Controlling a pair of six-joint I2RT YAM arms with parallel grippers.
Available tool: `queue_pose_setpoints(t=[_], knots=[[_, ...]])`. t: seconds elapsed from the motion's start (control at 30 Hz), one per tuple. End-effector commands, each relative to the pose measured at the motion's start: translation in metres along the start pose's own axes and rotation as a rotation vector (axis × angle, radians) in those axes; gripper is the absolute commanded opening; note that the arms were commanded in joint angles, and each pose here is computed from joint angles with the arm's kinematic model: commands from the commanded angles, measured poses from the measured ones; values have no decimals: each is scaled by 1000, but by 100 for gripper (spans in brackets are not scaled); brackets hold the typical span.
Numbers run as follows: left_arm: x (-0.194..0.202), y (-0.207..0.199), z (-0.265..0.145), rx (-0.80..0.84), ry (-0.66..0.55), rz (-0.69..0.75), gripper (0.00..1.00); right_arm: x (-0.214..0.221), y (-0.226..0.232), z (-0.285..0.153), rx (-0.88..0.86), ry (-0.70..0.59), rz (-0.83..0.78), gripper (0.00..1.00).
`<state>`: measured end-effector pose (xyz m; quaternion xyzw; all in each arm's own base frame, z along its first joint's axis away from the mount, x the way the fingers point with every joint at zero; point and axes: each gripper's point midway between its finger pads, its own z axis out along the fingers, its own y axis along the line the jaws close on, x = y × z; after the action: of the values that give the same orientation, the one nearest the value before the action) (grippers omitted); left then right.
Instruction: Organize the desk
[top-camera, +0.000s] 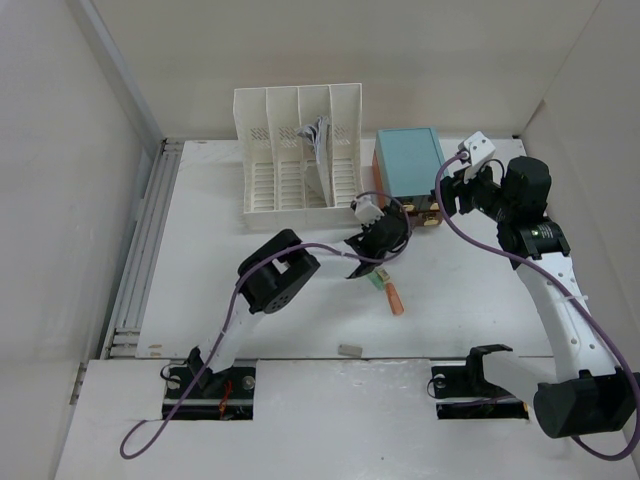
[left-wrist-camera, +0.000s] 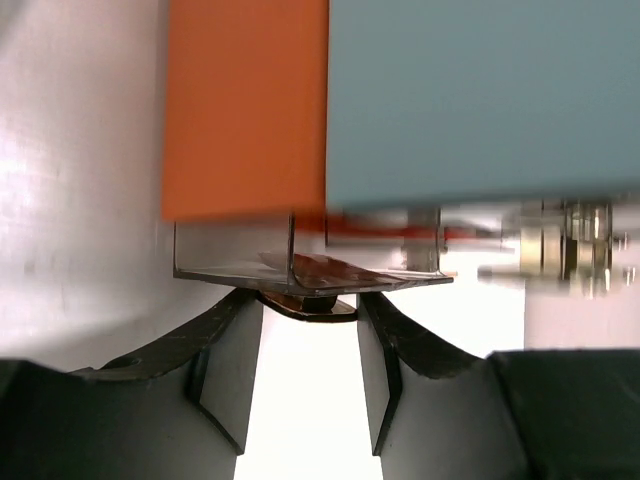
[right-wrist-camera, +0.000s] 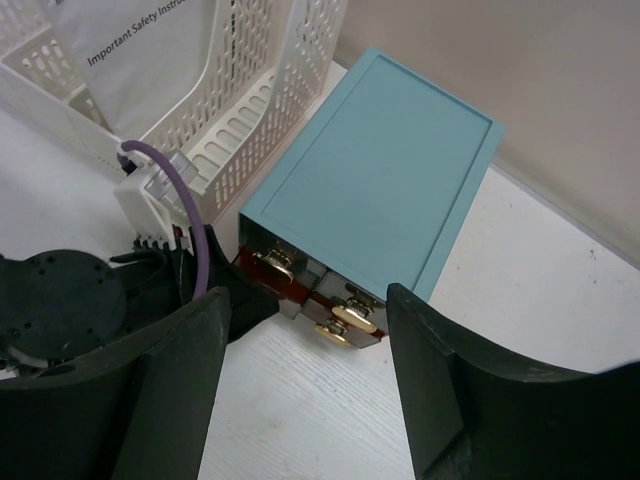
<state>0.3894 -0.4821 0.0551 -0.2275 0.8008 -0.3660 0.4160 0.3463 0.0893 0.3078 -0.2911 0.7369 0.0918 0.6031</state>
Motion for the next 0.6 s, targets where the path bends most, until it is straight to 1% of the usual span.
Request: queue_pose_setpoints(t=[0.0,0.07,0.13,0.17,0.23,0.27,0.37,0.43,0.47,0.5,0.53,0.57], knots=[[1,-31,-28,69,9,-14,24,-13,-2,-4,5,-52,-26,69],[13,-30,-38,73,24,13,24,-13,-2,-4,5,-52,-26,69],[11,-37,-45,89,17,7,24,-13,-2,-4,5,-52,-26,69],[20,-29,-48,79,32,21,24,-13,-2,-4,5,-52,-26,69],[15,-33,-54,90,28,14,24,-13,-2,-4,5,-52,-26,69],[24,-23,-58,76,44,31,24,-13,-2,-4,5,-52,-26,69],[32,-25,-70,89,62,39,24,-13,-2,-4,5,-52,-26,69],[37,-17,-75,76,66,53,24,-13,-2,-4,5,-52,-26,69],[39,-25,-80,97,68,46,24,-13,-2,-4,5,-52,-26,69],[42,-13,-81,76,76,47,24,-13,-2,-4,5,-52,-26,69],[39,-18,-83,84,73,41,24,-13,-2,-4,5,-52,-26,69],[40,-12,-83,75,76,48,26,-13,-2,-4,5,-52,-26,69]])
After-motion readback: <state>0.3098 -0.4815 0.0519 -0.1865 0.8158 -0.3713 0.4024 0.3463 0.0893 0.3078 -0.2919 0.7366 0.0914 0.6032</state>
